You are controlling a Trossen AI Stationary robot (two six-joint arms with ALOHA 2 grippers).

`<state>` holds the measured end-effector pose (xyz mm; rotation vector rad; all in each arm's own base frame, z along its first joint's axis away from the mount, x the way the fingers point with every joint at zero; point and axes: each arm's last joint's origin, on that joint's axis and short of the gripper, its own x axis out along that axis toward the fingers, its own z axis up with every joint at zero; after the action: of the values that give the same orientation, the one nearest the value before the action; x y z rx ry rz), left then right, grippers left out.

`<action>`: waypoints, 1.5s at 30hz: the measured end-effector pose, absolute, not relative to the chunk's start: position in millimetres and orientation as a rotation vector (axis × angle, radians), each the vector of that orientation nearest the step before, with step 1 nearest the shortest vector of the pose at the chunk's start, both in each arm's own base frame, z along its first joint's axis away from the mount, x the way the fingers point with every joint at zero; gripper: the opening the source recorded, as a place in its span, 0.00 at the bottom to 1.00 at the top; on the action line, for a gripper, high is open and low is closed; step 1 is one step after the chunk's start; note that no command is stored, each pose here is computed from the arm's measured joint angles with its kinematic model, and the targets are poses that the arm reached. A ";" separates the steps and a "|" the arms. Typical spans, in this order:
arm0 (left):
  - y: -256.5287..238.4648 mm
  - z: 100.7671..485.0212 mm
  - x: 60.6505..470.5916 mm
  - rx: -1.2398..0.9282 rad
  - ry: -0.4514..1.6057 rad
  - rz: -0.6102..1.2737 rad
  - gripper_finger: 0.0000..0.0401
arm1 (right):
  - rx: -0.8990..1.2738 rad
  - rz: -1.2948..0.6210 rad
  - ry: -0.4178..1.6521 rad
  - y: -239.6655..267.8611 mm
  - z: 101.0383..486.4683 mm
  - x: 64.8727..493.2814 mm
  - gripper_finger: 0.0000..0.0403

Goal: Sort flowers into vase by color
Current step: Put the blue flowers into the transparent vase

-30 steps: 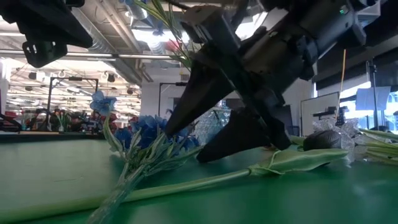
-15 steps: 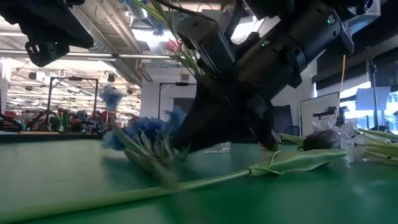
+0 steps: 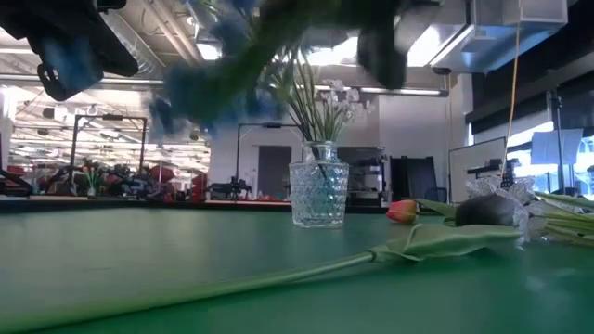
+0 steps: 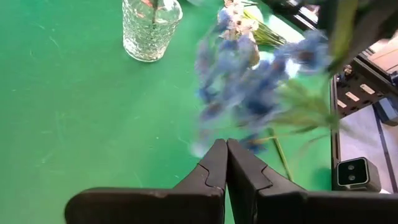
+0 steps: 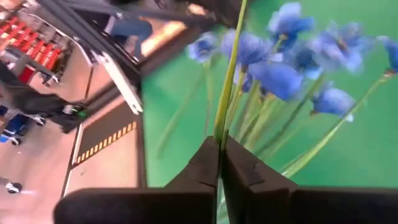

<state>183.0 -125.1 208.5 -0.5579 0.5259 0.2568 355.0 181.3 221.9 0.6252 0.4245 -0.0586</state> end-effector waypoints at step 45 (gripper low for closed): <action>-135.1 223.6 189.8 -0.545 0.413 0.114 0.00 | -0.224 -0.616 0.076 135.7 340.4 306.9 0.00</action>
<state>189.8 -135.1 223.6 -0.5452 0.4126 0.1138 306.9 135.7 340.4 -0.2236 0.0759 -0.6155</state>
